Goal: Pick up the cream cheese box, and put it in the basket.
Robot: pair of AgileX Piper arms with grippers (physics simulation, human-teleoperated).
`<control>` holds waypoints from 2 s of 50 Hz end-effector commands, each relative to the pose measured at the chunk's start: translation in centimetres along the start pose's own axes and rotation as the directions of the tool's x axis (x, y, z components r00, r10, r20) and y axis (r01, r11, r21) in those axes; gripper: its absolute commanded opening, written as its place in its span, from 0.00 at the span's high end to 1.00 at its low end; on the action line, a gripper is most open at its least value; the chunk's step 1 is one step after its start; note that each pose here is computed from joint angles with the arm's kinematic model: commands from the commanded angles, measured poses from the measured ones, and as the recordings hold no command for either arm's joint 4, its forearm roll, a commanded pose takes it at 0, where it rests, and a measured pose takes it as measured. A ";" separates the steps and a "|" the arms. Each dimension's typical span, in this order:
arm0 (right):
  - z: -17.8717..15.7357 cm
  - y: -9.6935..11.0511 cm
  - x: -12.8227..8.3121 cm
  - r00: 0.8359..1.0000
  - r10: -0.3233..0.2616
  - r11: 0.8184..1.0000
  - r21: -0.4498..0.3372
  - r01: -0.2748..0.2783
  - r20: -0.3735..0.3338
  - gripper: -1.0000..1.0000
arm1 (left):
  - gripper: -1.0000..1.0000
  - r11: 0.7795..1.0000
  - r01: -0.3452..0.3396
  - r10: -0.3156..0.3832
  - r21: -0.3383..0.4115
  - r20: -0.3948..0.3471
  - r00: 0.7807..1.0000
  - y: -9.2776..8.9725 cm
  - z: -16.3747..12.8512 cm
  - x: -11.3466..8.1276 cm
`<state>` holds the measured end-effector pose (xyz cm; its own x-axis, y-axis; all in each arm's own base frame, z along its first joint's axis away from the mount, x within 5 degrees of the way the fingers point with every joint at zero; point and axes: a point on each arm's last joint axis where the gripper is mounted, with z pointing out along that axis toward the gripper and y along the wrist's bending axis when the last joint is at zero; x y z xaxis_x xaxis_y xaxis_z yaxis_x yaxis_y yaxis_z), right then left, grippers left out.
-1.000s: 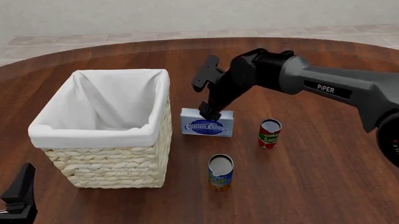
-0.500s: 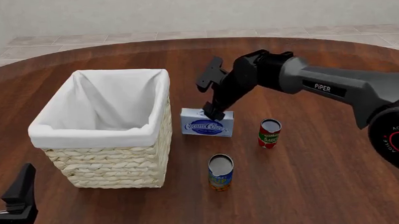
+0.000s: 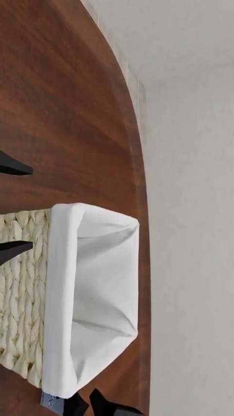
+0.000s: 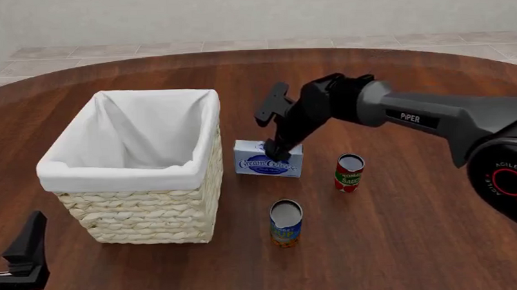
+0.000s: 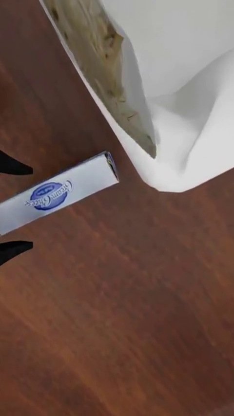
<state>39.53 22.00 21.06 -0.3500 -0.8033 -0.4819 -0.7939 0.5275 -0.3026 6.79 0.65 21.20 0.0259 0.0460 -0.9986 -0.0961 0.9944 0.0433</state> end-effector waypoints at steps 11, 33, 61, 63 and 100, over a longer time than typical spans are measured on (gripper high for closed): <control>0.6 -0.2 0.7 1.000 0.006 1.000 -0.003 -0.006 -0.017 0.00 | 0.00 1.000 -0.002 0.002 0.000 -0.002 1.000 0.0 0.0 0.0; 1.6 0.0 1.9 0.999 0.013 1.000 -0.016 -0.013 -0.048 0.00 | 0.00 1.000 -0.003 0.003 0.000 -0.001 1.000 0.0 0.1 0.0; 2.5 -0.9 3.2 0.997 0.021 1.000 -0.012 -0.022 -0.075 0.00 | 0.00 1.000 -0.007 0.007 0.000 -0.005 1.000 0.0 0.2 0.0; 2.7 -1.0 3.2 0.997 0.021 1.000 -0.013 -0.022 -0.077 0.00 | 0.00 1.000 -0.007 0.007 0.000 -0.006 1.000 0.0 0.2 0.0; 0.8 -1.7 2.2 0.999 -0.004 1.000 0.011 0.004 -0.043 1.00 | 0.00 1.000 -0.006 0.006 -0.002 0.000 1.000 0.0 0.2 0.0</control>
<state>40.28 19.58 18.47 -0.3729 -0.8264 -0.4219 -0.8018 0.5158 -0.3016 6.99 0.68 21.23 0.0218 0.0533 -0.9983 -0.0976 0.9939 0.0509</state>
